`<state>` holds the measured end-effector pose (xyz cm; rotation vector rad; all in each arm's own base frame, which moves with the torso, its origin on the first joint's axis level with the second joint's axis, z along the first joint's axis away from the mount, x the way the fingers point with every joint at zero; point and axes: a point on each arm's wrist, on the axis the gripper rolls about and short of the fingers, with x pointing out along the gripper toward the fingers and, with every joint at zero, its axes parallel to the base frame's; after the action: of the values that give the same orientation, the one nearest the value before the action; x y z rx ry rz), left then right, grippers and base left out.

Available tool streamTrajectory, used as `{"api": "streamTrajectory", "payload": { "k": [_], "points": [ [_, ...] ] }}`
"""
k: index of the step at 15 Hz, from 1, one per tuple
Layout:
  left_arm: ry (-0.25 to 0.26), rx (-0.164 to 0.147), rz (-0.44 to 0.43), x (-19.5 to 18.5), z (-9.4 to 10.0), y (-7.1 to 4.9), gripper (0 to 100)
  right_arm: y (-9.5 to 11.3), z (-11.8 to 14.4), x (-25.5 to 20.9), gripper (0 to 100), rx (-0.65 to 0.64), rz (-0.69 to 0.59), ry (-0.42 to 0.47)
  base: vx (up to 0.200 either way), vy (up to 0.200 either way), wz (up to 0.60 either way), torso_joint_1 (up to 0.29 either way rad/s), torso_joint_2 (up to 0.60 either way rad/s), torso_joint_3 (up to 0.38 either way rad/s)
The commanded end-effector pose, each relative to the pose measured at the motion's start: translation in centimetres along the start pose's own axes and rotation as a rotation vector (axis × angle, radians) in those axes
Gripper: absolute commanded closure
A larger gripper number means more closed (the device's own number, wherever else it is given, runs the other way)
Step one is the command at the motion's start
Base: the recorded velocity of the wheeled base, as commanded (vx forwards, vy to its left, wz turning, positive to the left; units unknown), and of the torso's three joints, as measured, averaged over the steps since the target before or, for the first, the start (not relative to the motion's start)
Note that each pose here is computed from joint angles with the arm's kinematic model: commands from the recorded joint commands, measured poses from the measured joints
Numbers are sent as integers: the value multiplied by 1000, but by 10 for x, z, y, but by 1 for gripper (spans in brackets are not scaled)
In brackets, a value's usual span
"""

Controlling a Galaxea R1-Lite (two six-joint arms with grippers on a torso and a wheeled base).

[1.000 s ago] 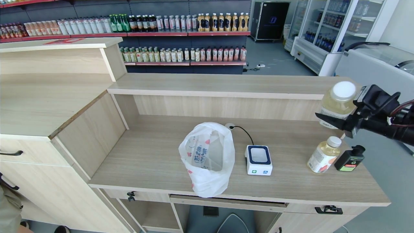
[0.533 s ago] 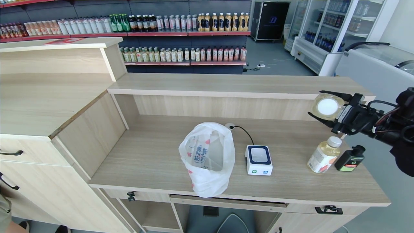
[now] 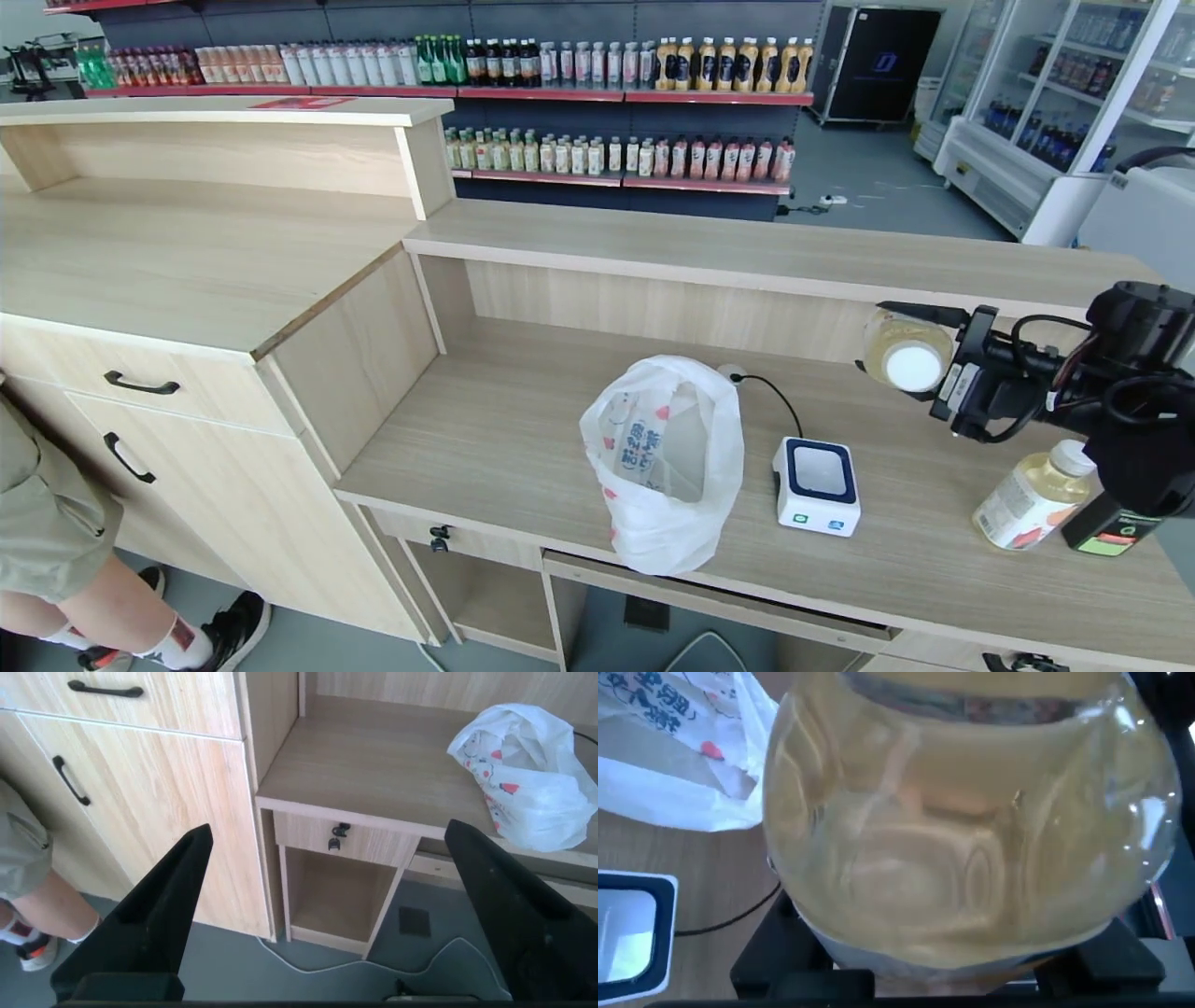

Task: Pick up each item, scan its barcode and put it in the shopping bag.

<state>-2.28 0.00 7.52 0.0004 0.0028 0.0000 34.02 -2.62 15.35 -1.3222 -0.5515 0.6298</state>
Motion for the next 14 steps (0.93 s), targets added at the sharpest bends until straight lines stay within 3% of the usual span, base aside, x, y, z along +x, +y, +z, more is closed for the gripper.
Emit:
{"api": "streamTrajectory", "payload": {
  "k": [1,7,14],
  "points": [
    [0,1,0,0,0,0,0,33,-17,7,100,26,68,-46,0,0,0,0,0,0],
    [2,0,0,0,0,0,0,80,-40,13,100,75,143,-57,0,0,0,0,0,0],
    [0,0,0,0,0,0,0,100,-54,24,100,53,159,-64,0,0,0,0,0,0]
  ]
}}
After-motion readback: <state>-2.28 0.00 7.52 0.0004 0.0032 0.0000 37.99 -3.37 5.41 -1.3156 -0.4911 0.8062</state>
